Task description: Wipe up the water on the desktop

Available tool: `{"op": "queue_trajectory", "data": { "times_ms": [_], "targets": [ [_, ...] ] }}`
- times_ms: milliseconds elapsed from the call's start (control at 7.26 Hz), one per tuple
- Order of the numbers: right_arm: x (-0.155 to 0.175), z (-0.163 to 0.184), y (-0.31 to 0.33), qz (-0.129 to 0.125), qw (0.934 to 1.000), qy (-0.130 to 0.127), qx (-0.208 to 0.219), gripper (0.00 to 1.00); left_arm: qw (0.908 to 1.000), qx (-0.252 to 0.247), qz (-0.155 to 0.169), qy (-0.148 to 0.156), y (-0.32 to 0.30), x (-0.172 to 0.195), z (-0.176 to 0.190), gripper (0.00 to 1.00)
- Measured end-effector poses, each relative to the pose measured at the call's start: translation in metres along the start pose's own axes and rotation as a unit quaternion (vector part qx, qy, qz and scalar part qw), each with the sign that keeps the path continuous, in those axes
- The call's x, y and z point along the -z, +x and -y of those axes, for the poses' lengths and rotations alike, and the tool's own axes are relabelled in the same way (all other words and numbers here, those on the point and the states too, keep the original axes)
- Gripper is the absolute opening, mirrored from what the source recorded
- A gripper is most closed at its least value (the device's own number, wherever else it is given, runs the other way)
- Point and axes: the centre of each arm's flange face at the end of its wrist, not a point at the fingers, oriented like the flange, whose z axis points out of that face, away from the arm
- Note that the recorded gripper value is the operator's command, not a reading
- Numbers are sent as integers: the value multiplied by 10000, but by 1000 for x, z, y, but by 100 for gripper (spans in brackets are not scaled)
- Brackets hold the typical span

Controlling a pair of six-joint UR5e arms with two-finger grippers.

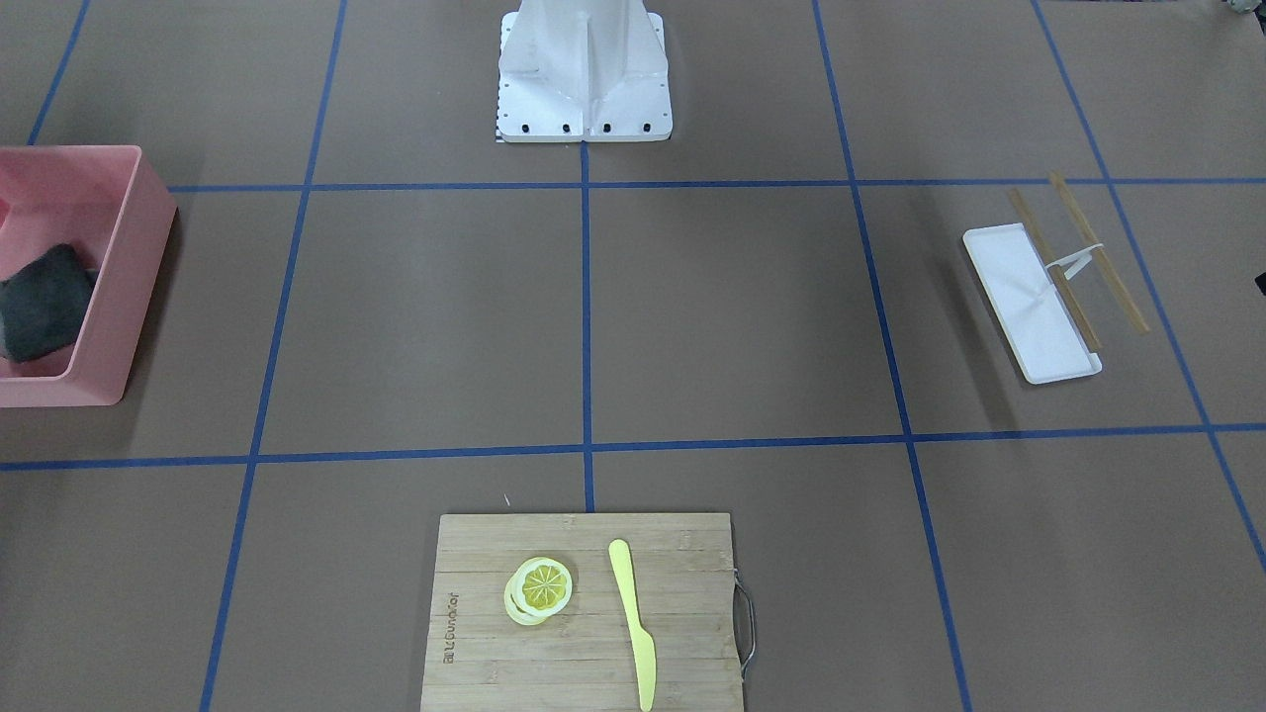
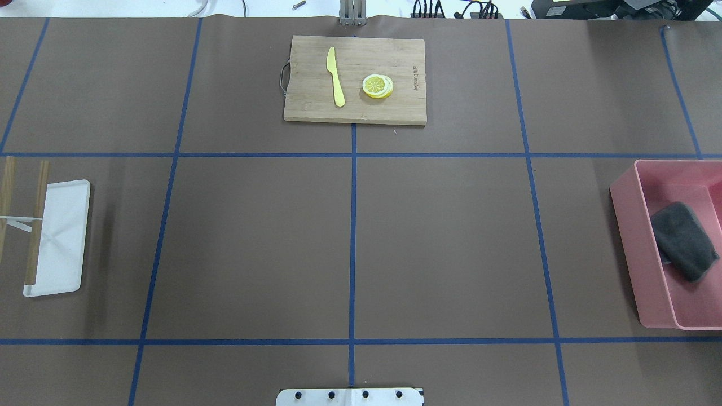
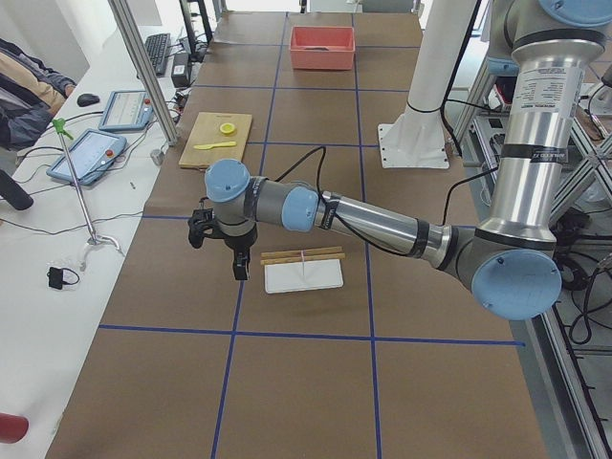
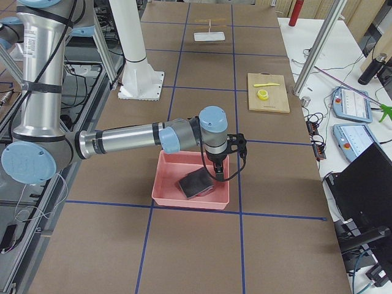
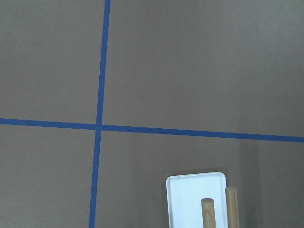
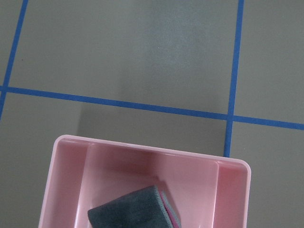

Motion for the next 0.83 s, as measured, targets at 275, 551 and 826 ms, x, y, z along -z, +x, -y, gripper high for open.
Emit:
{"op": "queue_trajectory", "data": {
  "times_ms": [275,551,826],
  "targets": [
    [0,3,-2,12,10000,2,10,100,10000,-24,-5,24,-1,-1,1,98],
    [-1,4,-2,20,10000,-1,9,100,10000,-54,-7,51,-3,-3,1,98],
    [-1,4,-3,24,10000,-3,8,100,10000,-58,-6,48,-5,-4,1,98]
  ]
}}
